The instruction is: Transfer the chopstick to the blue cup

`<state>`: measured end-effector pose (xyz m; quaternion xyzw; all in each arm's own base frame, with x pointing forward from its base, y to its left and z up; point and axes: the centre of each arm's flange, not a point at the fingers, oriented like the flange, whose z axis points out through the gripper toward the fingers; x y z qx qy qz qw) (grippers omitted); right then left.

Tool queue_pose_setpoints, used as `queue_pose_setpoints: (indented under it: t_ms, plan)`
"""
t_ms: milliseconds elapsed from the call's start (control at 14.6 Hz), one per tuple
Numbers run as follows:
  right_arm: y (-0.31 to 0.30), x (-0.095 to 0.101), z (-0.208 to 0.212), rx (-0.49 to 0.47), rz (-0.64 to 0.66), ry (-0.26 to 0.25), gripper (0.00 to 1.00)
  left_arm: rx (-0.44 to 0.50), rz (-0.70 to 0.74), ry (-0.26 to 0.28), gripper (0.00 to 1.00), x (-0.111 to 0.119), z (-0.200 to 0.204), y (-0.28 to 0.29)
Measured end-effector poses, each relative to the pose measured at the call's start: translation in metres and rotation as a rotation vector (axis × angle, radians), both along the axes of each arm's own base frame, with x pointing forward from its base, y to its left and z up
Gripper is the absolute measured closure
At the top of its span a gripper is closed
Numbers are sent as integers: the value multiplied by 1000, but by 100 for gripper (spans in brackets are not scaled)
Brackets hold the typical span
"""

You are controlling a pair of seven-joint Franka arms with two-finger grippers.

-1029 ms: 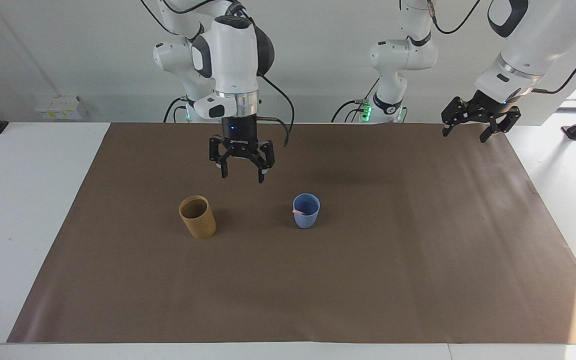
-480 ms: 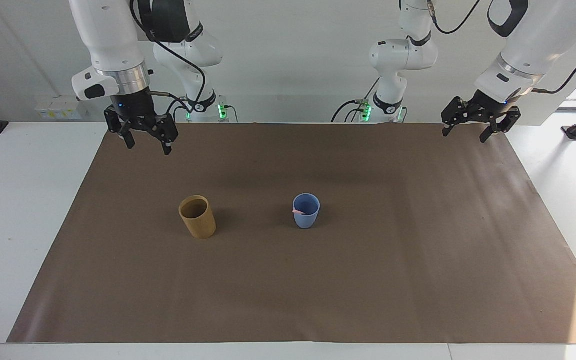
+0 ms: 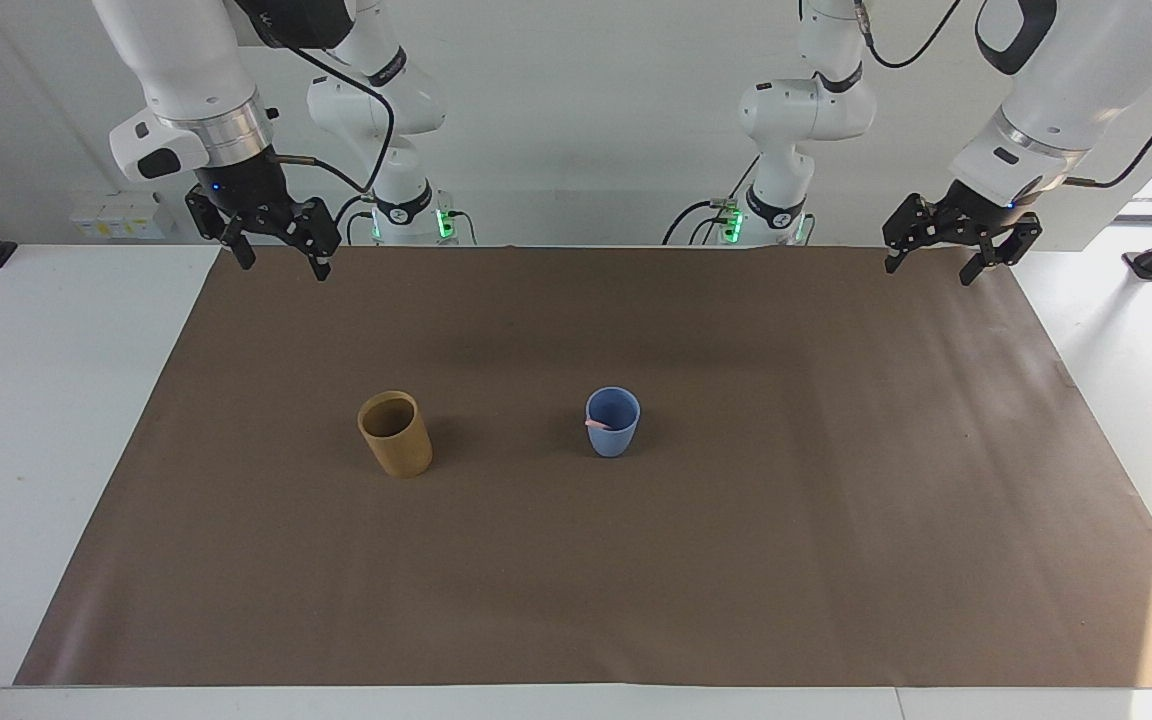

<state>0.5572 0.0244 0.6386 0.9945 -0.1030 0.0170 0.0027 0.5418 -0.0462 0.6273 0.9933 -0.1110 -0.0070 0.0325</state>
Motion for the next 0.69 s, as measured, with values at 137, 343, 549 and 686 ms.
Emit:
queue_pose_setpoints:
  t_ms: [137,343,549,686]
  plan:
    - [-1,0,1,1,-1,2,0,0,0,0,0,0,0,0]
    - [0,0,2,1,0,2,0,0,0,0,0,0,0,0]
    - [2,-1,1,1,3,9,0,0,0,0,0,0,0,0]
    - [2,-1,0,1,3,11,0,0,0,0,0,0,0,0]
